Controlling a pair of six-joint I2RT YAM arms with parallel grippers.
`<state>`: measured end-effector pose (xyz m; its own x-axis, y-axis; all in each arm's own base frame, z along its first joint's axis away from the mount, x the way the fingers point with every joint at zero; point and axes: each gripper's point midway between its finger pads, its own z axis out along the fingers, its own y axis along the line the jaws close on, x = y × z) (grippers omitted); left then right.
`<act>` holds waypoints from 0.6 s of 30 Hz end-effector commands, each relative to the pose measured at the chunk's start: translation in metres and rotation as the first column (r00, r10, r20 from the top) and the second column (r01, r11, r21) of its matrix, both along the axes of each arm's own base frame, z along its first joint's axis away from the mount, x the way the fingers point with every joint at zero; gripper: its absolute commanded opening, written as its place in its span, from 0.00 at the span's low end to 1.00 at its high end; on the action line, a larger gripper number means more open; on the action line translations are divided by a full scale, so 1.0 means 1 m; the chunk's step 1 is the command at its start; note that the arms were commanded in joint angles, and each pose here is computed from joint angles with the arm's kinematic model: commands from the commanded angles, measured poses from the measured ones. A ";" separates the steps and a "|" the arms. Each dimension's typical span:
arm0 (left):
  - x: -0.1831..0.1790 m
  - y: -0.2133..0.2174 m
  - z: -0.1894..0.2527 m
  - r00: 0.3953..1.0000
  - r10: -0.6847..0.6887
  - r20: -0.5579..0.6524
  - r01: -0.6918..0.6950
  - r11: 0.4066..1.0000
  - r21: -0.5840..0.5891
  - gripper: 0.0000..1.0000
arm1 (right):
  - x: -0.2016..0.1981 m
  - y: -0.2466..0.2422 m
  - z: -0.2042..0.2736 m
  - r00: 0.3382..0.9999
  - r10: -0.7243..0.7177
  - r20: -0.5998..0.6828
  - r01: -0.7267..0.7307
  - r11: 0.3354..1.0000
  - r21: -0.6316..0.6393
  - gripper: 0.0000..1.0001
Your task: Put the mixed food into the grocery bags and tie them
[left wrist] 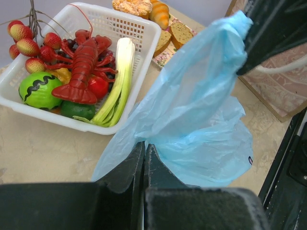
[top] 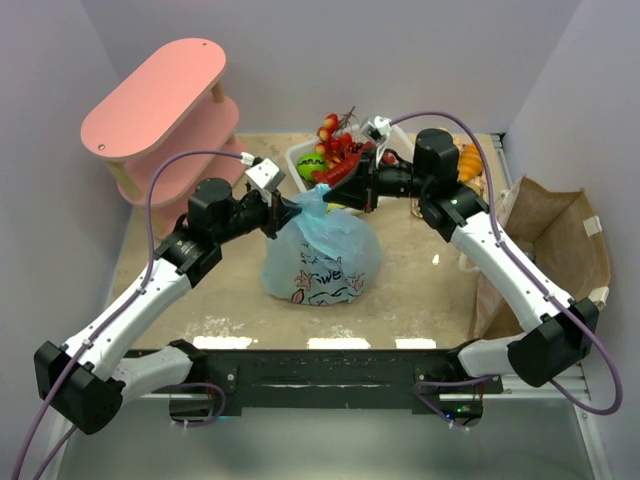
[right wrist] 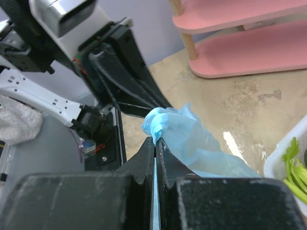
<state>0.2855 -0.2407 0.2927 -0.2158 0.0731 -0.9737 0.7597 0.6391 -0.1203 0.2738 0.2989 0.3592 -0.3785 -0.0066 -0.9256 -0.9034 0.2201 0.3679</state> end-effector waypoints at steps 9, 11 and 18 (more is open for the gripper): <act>0.017 0.001 0.011 0.998 0.070 0.002 -0.070 0.995 -0.066 0.00 | -0.052 0.016 -0.046 0.987 0.097 0.127 -0.068 0.974 -0.215 0.00; 0.018 0.002 0.013 0.997 0.077 0.003 -0.077 0.995 -0.071 0.00 | -0.055 0.017 -0.057 0.986 0.098 0.138 -0.061 0.965 -0.254 0.00; 0.013 -0.001 0.019 0.999 0.041 0.007 -0.041 0.994 -0.098 0.00 | -0.051 0.021 -0.093 0.987 0.052 0.149 0.010 0.922 -0.387 0.00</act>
